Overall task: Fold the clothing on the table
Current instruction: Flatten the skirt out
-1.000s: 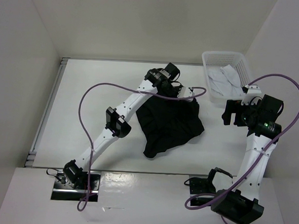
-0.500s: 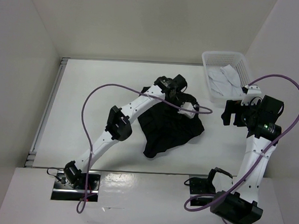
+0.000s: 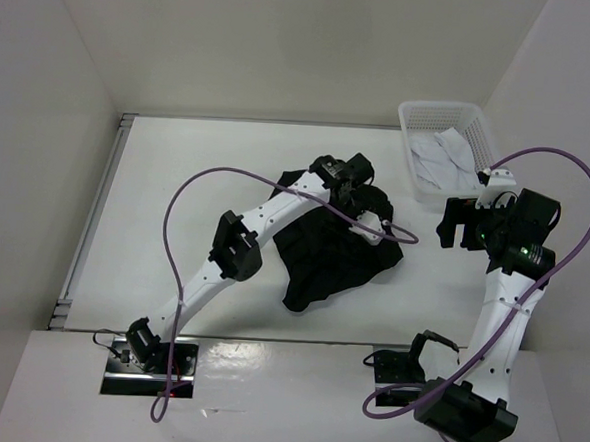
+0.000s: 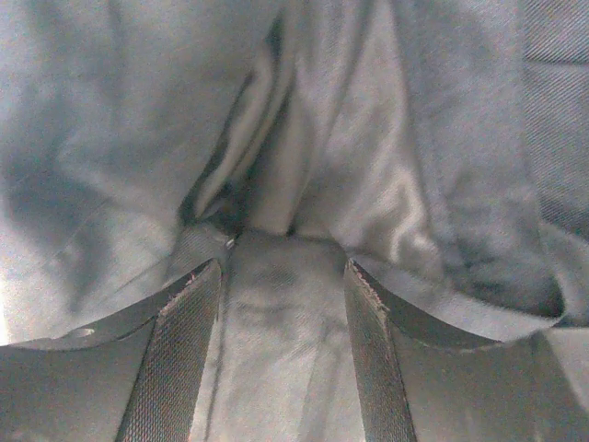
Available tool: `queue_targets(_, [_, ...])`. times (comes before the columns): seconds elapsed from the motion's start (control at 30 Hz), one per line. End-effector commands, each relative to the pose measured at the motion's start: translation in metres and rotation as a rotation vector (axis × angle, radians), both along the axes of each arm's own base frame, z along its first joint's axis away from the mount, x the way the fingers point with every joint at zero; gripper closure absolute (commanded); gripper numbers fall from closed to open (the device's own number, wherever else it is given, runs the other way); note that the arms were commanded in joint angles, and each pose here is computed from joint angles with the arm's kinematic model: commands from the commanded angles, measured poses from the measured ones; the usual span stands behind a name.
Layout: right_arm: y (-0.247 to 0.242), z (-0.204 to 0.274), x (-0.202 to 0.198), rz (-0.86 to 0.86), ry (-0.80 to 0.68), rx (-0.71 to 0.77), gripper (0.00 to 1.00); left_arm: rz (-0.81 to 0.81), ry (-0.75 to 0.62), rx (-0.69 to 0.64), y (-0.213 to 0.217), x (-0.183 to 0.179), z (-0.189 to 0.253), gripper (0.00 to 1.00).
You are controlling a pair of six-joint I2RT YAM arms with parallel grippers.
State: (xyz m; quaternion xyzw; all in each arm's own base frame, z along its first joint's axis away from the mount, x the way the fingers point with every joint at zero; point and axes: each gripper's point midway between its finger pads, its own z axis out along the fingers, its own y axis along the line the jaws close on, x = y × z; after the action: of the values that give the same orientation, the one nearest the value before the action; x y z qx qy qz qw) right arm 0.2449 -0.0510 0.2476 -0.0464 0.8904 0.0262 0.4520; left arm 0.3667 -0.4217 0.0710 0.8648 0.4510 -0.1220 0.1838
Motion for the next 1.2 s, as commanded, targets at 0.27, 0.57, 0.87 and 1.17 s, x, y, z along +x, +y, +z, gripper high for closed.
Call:
queue_targets(0.27, [0.001,0.003,-0.002,0.003,-0.009,0.006,0.07,-0.04,-0.123,-0.053,-0.001,0.026,0.03,0.37])
queue_targets(0.57, [-0.001,0.001,-0.001,-0.006,-0.001,0.01,0.07,-0.094,-0.059,0.026,0.008,0.01,-0.001,0.37])
queue_targets(0.87, [-0.002,-0.001,0.0,-0.006,0.007,0.014,0.07,-0.103,-0.069,0.017,-0.002,0.013,-0.011,0.38])
queue_targets(1.17, [-0.002,-0.001,0.0,-0.006,0.007,0.014,0.07,-0.089,-0.071,0.04,-0.006,0.015,-0.03,0.67])
